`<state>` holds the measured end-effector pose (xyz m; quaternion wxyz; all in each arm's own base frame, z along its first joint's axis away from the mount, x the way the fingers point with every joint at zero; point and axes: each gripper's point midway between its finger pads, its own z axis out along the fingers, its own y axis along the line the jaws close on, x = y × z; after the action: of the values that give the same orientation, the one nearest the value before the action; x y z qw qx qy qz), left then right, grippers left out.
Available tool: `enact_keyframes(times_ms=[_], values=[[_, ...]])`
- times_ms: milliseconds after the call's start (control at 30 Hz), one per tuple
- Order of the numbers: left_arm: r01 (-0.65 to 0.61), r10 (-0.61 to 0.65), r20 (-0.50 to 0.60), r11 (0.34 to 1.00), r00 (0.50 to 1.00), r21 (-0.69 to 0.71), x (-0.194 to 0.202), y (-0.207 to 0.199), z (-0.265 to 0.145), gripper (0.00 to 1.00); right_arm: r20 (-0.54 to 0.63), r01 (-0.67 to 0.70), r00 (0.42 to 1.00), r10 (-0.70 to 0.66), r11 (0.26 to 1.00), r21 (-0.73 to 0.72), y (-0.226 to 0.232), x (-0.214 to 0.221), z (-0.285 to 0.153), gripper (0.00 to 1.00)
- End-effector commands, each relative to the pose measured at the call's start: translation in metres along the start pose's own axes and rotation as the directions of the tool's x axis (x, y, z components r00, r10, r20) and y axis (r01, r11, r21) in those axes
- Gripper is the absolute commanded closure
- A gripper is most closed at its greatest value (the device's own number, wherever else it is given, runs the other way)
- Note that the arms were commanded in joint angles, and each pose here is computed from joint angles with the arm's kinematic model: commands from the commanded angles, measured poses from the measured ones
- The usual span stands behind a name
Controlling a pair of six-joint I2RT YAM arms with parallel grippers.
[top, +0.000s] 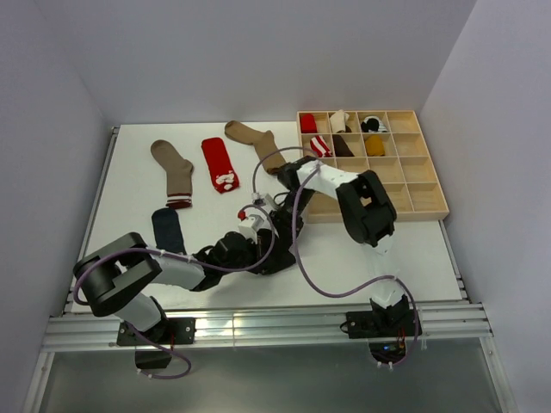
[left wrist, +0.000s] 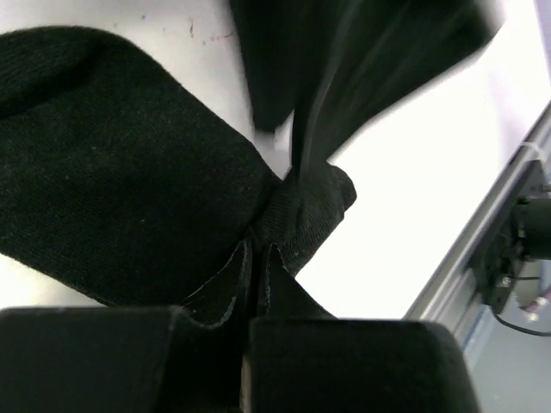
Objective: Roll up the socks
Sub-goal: Roll the sock at the center of the board.
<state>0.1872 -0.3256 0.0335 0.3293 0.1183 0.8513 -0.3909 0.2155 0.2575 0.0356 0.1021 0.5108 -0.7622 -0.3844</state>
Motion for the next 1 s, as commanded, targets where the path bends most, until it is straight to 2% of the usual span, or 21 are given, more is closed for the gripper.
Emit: enact_keyframes(times_ms=[0, 67, 200, 433, 467, 500, 567, 600, 667, 733, 967], values=[[0.053, -0.069, -0.164, 0.994, 0.984, -0.099, 0.054, 0.041, -0.016, 1.00, 0.201, 0.085, 0.973, -0.111, 0.988, 0.133, -0.003, -0.031, -0.047, 0.62], [0.092, -0.109, -0.170, 0.990, 0.979, -0.105, 0.057, 0.047, -0.019, 1.00, 0.261, 0.105, 0.953, -0.153, 0.977, 0.186, -0.001, -0.036, -0.067, 0.61], [0.162, -0.172, -0.190, 0.985, 0.967, -0.064, 0.058, 0.045, -0.023, 1.00, 0.284, 0.150, 0.928, -0.240, 0.940, 0.306, 0.000, -0.027, -0.083, 0.60], [0.328, -0.308, -0.271, 0.944, 0.912, 0.031, 0.057, 0.038, -0.034, 1.00, 0.253, 0.308, 0.824, -0.507, 0.776, 0.550, 0.009, -0.013, -0.095, 0.53], [0.355, -0.334, -0.274, 0.934, 0.902, 0.031, 0.055, 0.040, -0.034, 1.00, 0.237, 0.311, 0.830, -0.505, 0.772, 0.554, 0.007, -0.001, -0.084, 0.53], [0.373, -0.349, -0.284, 0.927, 0.893, 0.033, 0.054, 0.039, -0.034, 1.00, 0.205, 0.340, 0.800, -0.564, 0.707, 0.620, 0.011, -0.006, -0.091, 0.52], [0.420, -0.383, -0.319, 0.906, 0.867, 0.053, 0.054, 0.035, -0.035, 1.00, 0.157, 0.372, 0.796, -0.585, 0.676, 0.636, 0.012, 0.006, -0.074, 0.52], [0.437, -0.398, -0.329, 0.898, 0.857, 0.052, 0.054, 0.035, -0.035, 1.00, 0.141, 0.396, 0.755, -0.640, 0.617, 0.680, 0.020, -0.002, -0.079, 0.51], [0.481, -0.431, -0.348, 0.874, 0.833, 0.069, 0.052, 0.032, -0.037, 1.00, 0.069, 0.450, 0.741, -0.668, 0.570, 0.687, 0.026, 0.007, -0.053, 0.50], [0.509, -0.455, -0.361, 0.858, 0.814, 0.067, 0.054, 0.033, -0.039, 1.00, 0.010, 0.507, 0.673, -0.740, 0.471, 0.722, 0.041, -0.003, -0.044, 0.48], [0.584, -0.526, -0.381, 0.811, 0.761, 0.047, 0.057, 0.038, -0.040, 1.00, -0.132, 0.619, 0.565, -0.814, 0.312, 0.720, 0.050, 0.005, 0.000, 0.45]])
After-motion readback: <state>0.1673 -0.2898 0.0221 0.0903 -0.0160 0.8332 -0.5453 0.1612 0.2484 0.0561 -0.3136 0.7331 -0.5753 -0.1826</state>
